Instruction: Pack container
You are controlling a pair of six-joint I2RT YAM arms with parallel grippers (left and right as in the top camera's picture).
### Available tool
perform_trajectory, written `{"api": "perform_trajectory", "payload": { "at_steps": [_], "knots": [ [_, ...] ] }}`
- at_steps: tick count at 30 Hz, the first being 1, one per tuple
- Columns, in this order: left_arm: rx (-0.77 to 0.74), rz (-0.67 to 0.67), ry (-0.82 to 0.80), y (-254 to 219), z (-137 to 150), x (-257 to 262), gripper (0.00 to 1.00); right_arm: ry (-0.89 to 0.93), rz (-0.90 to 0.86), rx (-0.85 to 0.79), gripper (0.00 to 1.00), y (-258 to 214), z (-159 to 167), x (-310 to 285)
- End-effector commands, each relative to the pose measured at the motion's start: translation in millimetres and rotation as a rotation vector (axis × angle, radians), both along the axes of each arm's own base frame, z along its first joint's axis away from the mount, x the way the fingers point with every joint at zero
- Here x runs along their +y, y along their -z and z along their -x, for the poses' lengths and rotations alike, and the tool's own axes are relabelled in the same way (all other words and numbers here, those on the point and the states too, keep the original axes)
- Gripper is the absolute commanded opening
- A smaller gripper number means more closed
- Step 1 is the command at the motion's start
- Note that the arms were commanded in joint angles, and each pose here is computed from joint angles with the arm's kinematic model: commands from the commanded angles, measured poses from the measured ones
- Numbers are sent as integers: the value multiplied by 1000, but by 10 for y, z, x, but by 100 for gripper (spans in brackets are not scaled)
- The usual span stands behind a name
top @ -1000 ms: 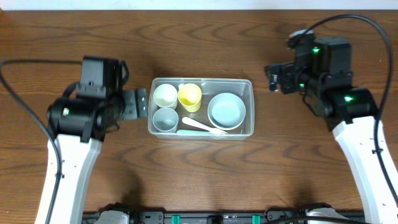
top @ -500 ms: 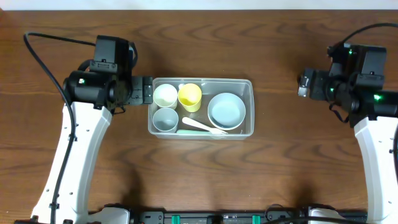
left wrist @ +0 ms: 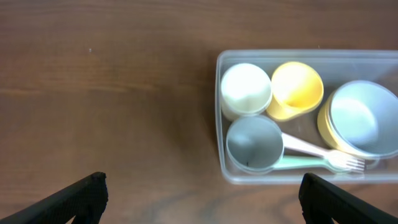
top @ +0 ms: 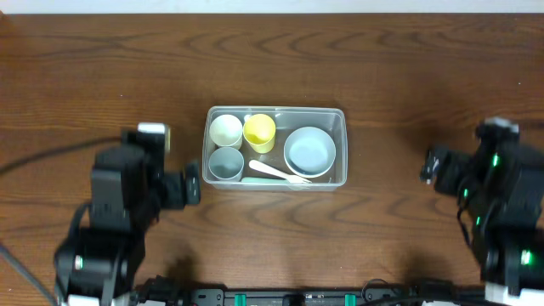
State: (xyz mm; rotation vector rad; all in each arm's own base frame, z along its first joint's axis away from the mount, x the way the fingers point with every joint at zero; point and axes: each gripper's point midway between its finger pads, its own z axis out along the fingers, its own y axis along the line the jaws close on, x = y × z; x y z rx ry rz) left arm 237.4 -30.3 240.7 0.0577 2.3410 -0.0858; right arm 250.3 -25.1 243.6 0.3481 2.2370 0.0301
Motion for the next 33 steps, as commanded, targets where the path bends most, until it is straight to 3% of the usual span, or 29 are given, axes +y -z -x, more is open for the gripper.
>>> {"api": "perform_trajectory", "payload": {
  "at_steps": [1,8,21,33],
  "knots": [
    [-40,21,13,129,242,5,98,76,4,-63,99,109,270,-63],
    [-116,96,-43,189,501,43,98,102,-16,-147,99,328,595,-62],
    [-93,92,-43,231,522,46,98,89,-37,-141,99,380,615,-23],
    [-87,91,-43,243,532,46,98,92,-38,-27,99,607,777,-14]
  ]
}}
